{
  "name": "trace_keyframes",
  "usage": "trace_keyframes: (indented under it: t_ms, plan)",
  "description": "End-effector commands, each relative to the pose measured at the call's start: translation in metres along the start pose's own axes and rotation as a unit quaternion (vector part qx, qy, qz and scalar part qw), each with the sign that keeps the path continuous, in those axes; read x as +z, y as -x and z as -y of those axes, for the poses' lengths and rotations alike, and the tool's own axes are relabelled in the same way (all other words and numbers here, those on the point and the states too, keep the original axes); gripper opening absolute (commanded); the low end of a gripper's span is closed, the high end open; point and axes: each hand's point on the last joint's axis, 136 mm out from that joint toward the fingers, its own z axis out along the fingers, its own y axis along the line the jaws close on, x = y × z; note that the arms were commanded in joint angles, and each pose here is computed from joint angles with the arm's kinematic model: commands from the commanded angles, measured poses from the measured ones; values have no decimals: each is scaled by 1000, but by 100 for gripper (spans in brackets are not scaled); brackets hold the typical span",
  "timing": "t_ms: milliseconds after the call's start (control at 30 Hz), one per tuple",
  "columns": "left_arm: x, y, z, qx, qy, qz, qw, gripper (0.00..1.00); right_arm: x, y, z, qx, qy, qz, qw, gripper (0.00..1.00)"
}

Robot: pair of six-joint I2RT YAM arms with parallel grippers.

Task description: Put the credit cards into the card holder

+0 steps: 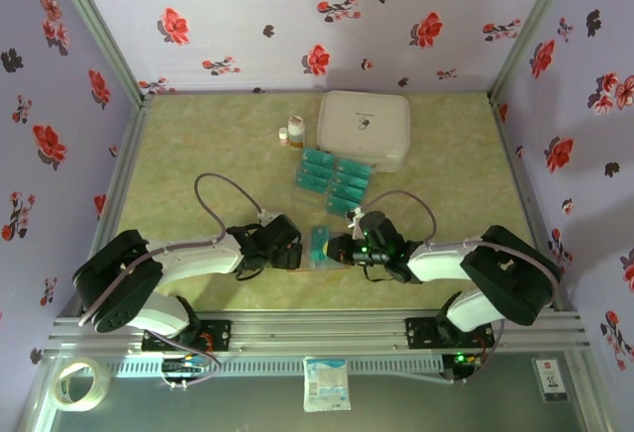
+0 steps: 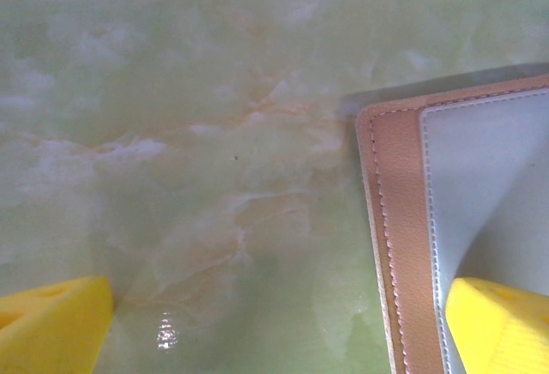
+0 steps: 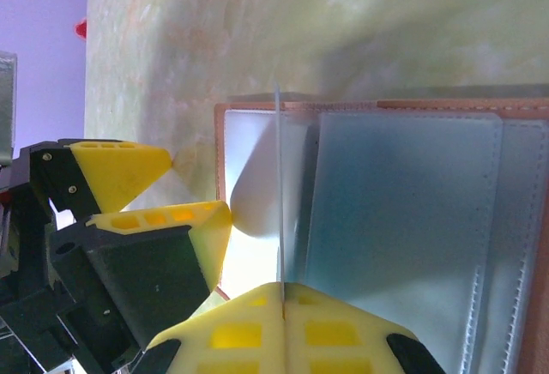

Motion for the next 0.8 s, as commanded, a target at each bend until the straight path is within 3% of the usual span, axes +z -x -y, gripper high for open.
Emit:
trace_keyframes:
  t_ms: [0,400,767]
  plan:
    - [4,-12,-9,1,19,-12,1000,100,0,-6,3,4,1,-6,1000,0]
    - [4,-12,-9,-1,17,-10,1000,100,-1,-12,9,12,-6,-10,1000,0]
    - [3,-10,-8,0,17,-8,1000,100,-2,-13,13,16,-12,-10,1000,20]
